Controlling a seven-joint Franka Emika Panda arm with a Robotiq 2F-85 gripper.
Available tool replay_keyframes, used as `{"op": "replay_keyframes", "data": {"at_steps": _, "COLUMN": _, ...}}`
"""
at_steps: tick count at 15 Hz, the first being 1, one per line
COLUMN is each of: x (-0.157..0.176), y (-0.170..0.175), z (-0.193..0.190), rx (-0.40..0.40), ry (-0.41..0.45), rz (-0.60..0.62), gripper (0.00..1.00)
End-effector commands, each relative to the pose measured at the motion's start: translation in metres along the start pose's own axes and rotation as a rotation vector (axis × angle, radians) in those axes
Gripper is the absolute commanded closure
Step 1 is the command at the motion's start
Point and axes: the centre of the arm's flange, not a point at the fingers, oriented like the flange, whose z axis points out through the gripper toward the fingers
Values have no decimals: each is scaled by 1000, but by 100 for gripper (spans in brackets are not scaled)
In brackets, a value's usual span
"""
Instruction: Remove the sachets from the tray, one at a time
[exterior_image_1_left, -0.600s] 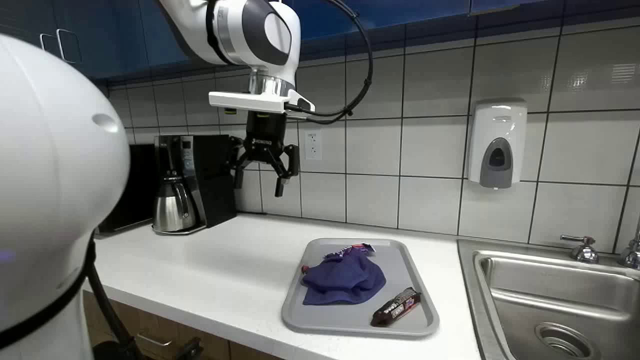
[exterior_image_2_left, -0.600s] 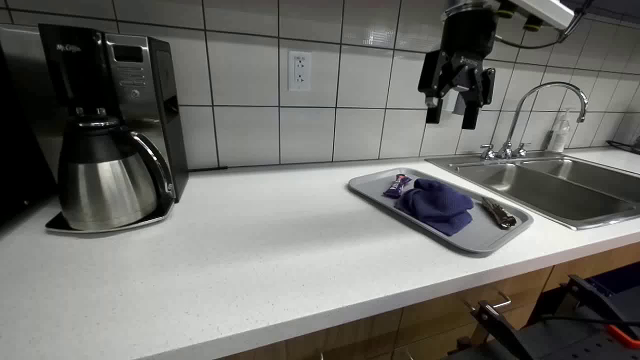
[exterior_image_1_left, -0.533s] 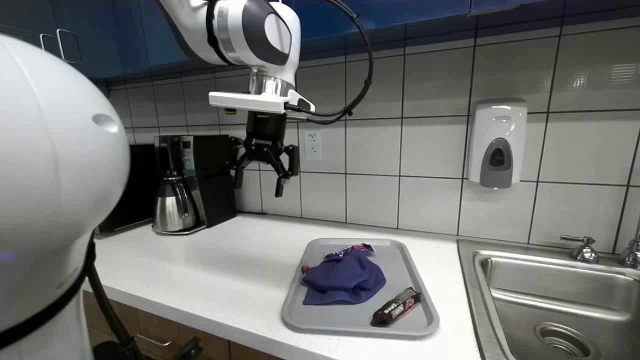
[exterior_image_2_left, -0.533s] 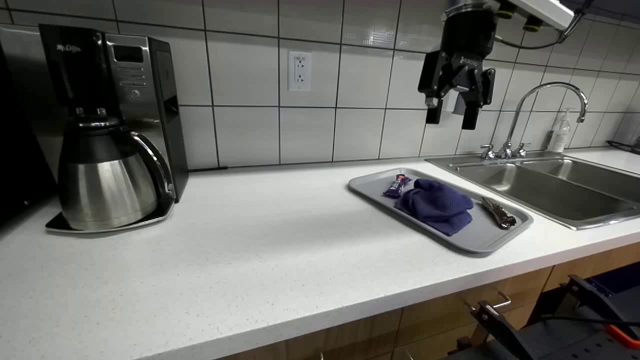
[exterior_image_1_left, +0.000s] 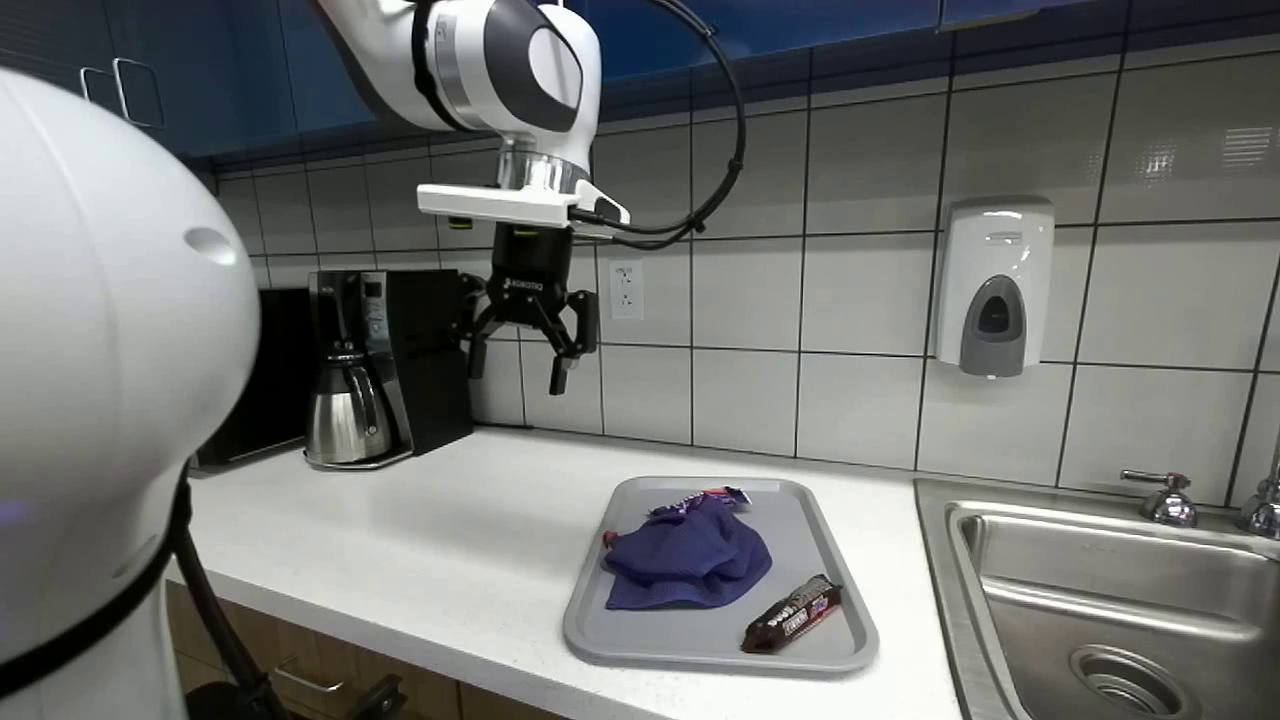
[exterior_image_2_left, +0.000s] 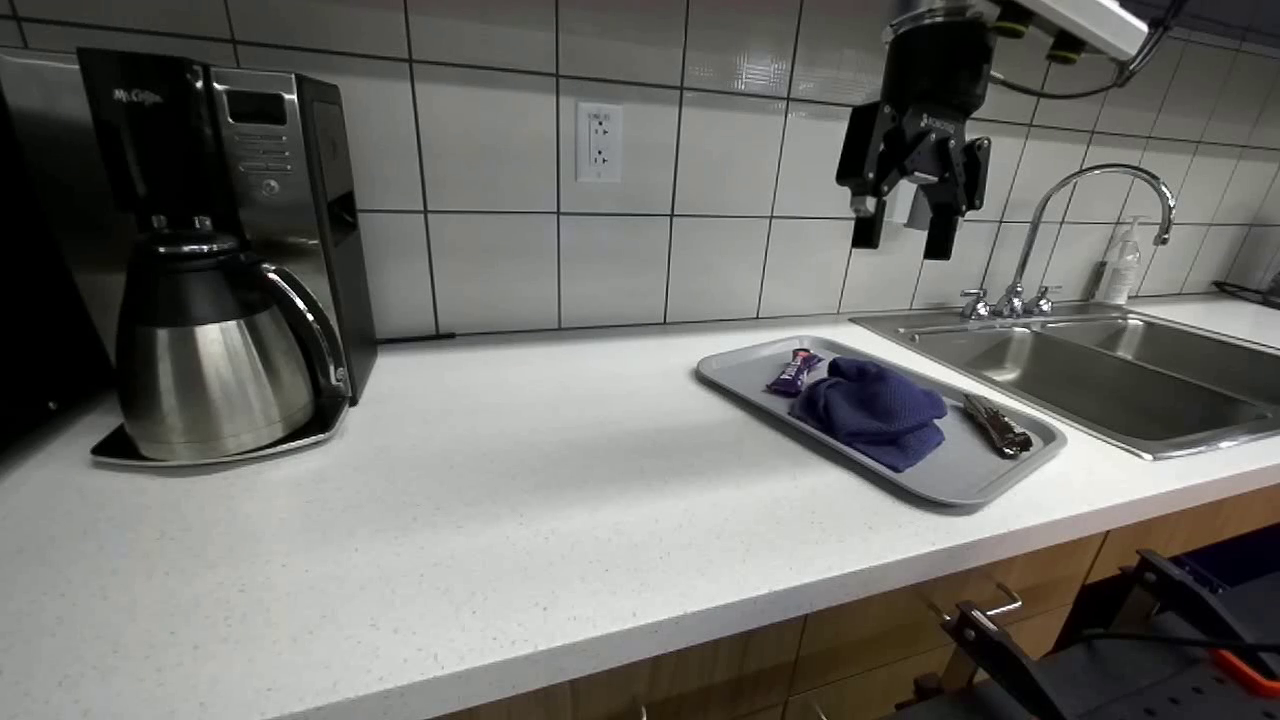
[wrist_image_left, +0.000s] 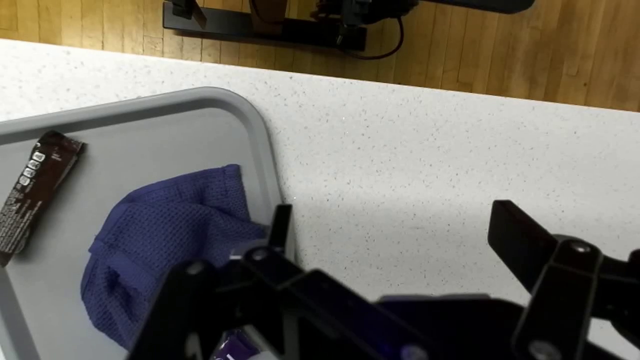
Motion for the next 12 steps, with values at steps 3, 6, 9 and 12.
{"op": "replay_keyframes", "data": {"at_steps": 3, "x": 2, "y": -6, "z": 8, "rx": -46, "ry": 4, "rz": 34, "gripper": 0}}
{"op": "replay_keyframes", "data": {"at_steps": 6, "x": 4, "y": -9, "z": 12, "rx": -80, "ry": 27, "rz": 67, "gripper": 0}}
{"op": "replay_keyframes", "data": {"at_steps": 9, "x": 9, "y": -7, "z": 21, "rx": -103, "ry": 51, "rz": 130, "gripper": 0}}
{"op": "replay_keyframes", "data": {"at_steps": 12, "x": 17, "y": -2, "z": 30, "rx": -123, "ry": 79, "rz": 201, "gripper": 0}}
